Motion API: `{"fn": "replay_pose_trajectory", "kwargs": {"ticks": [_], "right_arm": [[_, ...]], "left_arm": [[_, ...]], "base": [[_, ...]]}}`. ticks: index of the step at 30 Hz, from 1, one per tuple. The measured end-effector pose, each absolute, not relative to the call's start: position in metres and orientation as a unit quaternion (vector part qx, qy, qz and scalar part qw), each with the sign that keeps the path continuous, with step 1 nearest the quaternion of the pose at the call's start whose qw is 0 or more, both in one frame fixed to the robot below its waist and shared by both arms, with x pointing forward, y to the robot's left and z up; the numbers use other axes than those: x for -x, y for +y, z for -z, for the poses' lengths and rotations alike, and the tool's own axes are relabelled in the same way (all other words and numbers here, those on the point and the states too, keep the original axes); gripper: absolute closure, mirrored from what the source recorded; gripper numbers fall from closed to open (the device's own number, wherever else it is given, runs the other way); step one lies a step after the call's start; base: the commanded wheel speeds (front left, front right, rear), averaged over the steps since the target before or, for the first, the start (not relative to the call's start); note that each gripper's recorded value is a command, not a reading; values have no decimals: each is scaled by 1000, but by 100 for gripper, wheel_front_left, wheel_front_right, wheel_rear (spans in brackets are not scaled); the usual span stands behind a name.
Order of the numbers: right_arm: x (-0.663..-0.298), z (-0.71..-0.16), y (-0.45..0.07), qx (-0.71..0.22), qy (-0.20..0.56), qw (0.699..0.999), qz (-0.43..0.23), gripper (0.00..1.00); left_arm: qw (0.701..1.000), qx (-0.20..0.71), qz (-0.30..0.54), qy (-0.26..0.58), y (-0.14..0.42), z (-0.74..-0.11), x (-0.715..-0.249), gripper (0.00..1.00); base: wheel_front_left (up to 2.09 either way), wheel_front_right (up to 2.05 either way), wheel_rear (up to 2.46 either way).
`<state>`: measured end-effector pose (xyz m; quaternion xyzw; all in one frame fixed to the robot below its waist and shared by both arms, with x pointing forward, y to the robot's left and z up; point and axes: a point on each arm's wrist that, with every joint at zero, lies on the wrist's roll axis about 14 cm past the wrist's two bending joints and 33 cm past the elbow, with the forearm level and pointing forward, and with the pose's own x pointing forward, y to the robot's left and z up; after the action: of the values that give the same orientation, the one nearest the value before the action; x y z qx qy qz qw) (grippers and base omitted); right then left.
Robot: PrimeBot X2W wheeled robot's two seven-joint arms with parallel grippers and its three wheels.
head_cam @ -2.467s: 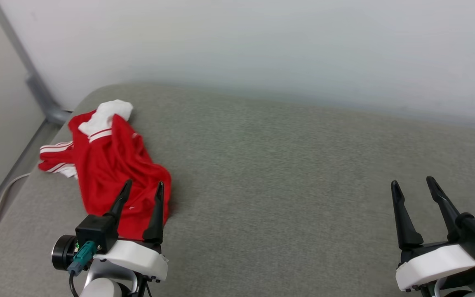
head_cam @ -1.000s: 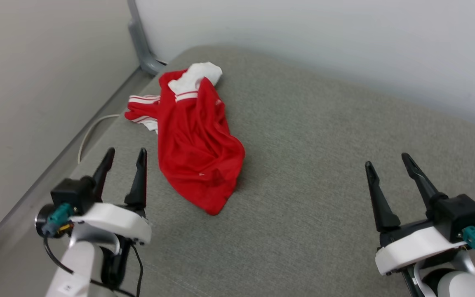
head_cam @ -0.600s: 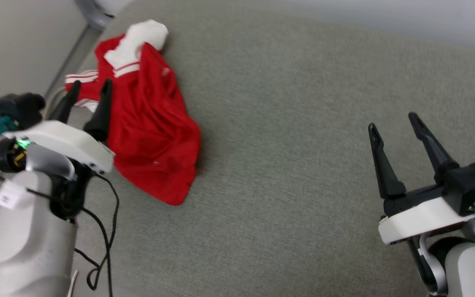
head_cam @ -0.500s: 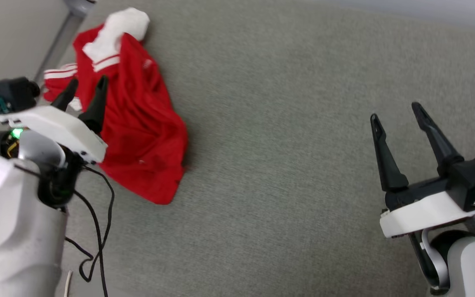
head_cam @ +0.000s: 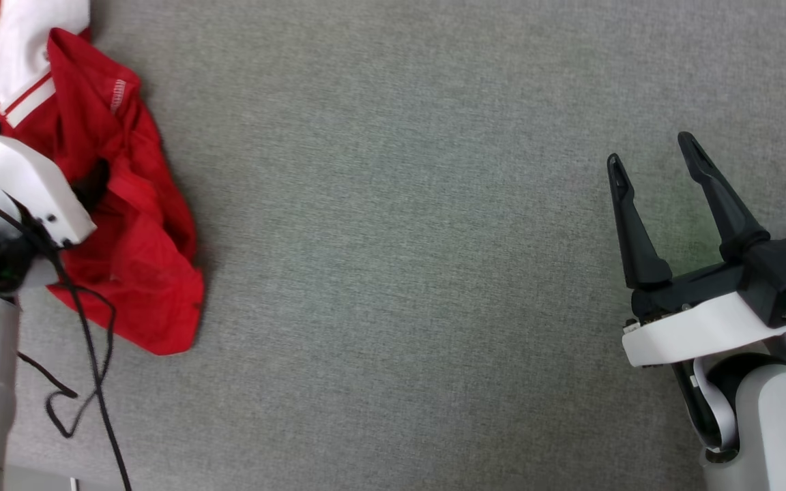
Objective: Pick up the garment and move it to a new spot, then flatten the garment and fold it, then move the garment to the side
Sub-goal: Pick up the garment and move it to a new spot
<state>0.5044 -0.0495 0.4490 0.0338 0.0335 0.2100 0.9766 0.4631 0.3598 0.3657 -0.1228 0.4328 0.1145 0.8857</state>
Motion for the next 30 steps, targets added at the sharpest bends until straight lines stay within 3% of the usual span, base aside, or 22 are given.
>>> {"fn": "replay_pose_trajectory", "kwargs": {"ticks": [3, 4, 6, 13, 21, 30], "right_arm": [[-505, -441, -54, -33, 42, 978, -204, 0], [-505, -441, -55, -33, 42, 978, -203, 0], [-506, -440, -57, -33, 42, 978, -200, 0], [-506, -447, -57, -33, 35, 979, -199, 0], [-498, -477, -63, -30, 5, 981, -190, 0], [-475, -519, -73, -33, -36, 983, -176, 0]], "left_arm": [[865, 143, -126, 465, 361, -354, -463, 0], [858, 150, -129, 474, 360, -351, -462, 20], [850, 156, -129, 486, 359, -348, -463, 100], [874, 129, -140, 447, 366, -359, -466, 100], [952, 77, -139, 261, 371, -433, -492, 100], [991, 6, -118, 62, 361, -544, -501, 100]], "base": [[0, 0, 0], [0, 0, 0], [0, 0, 0], [0, 0, 0], [0, 0, 0], [0, 0, 0]]}}
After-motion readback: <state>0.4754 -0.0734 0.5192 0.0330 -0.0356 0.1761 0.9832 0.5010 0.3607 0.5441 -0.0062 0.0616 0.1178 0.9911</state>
